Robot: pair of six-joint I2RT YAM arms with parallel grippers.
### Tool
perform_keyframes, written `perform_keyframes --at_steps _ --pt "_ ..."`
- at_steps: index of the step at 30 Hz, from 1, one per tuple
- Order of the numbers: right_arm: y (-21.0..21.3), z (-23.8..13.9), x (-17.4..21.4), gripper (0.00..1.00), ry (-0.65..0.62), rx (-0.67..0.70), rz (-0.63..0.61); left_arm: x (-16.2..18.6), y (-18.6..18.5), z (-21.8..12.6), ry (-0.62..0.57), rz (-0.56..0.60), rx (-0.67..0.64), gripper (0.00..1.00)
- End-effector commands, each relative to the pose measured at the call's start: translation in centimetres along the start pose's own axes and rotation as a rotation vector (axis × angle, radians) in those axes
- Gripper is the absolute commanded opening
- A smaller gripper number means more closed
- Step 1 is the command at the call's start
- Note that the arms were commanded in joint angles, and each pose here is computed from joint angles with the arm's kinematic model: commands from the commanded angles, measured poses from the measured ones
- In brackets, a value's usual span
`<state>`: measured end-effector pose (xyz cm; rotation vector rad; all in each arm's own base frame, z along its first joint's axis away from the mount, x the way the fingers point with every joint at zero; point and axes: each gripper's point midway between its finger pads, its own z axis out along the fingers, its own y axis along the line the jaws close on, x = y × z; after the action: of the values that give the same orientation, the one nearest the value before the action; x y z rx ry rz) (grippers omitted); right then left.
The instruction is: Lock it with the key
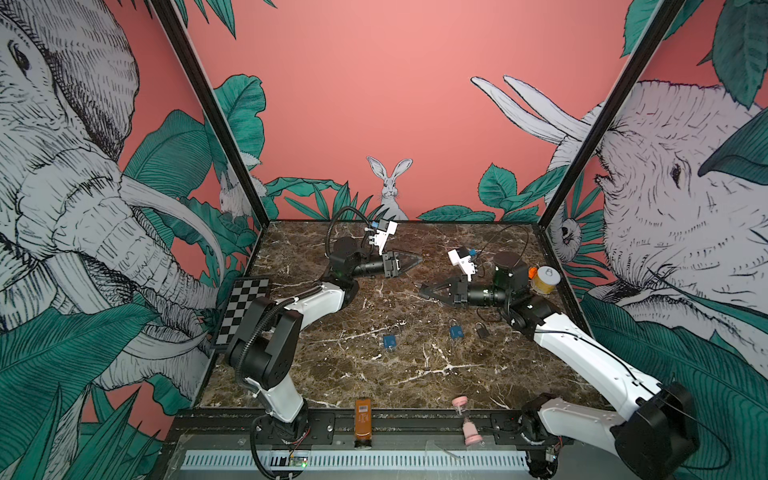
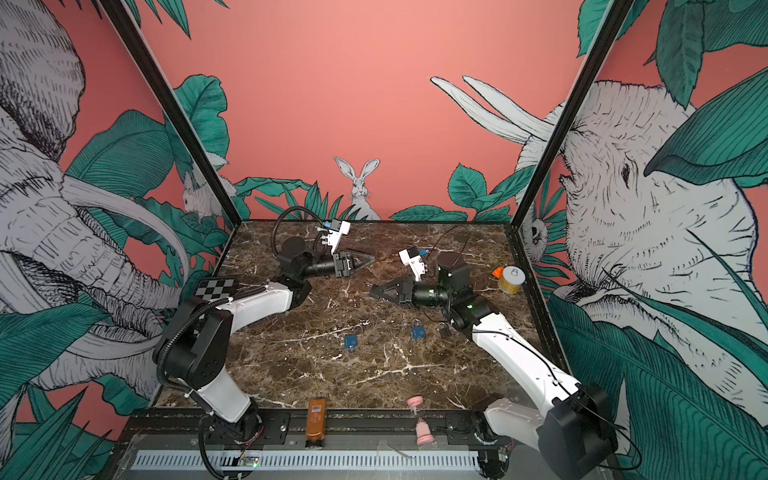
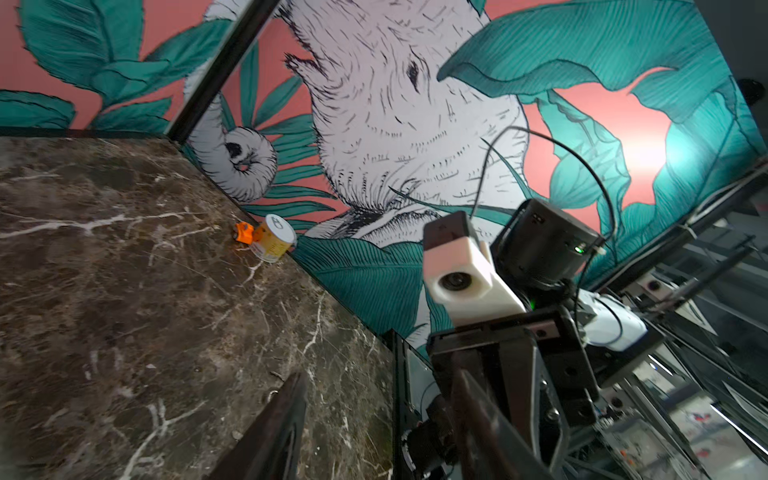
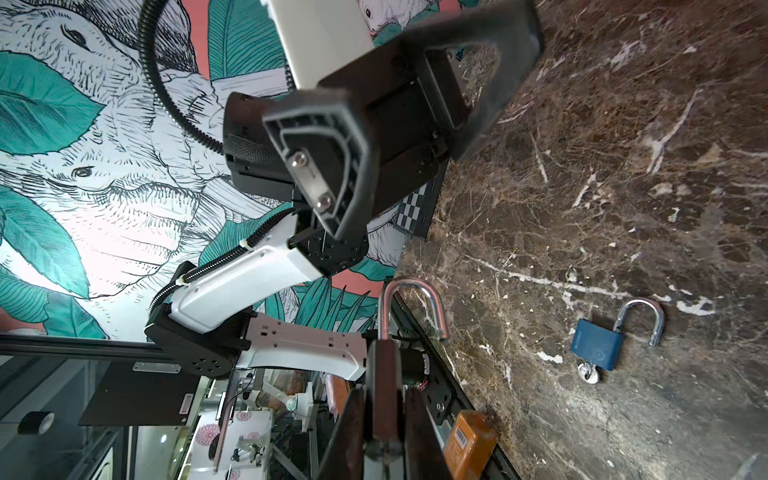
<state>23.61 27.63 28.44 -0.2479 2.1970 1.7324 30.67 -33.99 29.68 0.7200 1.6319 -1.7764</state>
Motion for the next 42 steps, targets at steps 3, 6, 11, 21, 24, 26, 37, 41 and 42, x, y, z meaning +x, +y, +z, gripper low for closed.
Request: perform_keyframes --at_steps 3,6,11,21,24,26,37,41,42 --pt "1.3 -0.3 -0.6 0.00 0.001 -0.033 -0.041 1.2 -3.8 0.1 0.036 0.076 0.088 0.53" --pt "1.4 -0.4 -0.9 0.00 -0.014 -0.031 -0.053 1.8 -3.8 -0.2 0.042 0.061 0.080 0.51" --pt "1.0 -0.8 -1.2 0.00 -0.025 -0.006 -0.066 2.4 -3.9 -0.4 0.051 0.044 0.077 0.46" --pt "0.4 -1.5 -2.4 0.00 -0.068 -0.006 -0.073 2.5 -4.4 -0.1 0.064 0.033 0.093 0.35" --pt "0.3 -1.8 -2.6 0.00 -0.078 -0.006 -0.073 2.6 -4.4 -0.2 0.064 0.027 0.088 0.34" --pt "0.2 -1.9 -2.8 0.00 -0.086 -0.005 -0.073 2.7 -4.3 -0.2 0.067 0.023 0.083 0.33" --pt "-0.3 -2.1 -2.8 0.00 -0.091 0.008 -0.096 2.8 -4.4 -0.3 0.065 0.014 0.080 0.25" --pt "-0.5 -2.2 -2.7 0.00 -0.095 0.024 -0.111 2.9 -4.3 -0.3 0.068 0.004 0.079 0.22" --pt "-0.6 -2.3 -2.8 0.00 -0.098 0.029 -0.112 2.9 -4.3 -0.3 0.067 0.003 0.078 0.22"
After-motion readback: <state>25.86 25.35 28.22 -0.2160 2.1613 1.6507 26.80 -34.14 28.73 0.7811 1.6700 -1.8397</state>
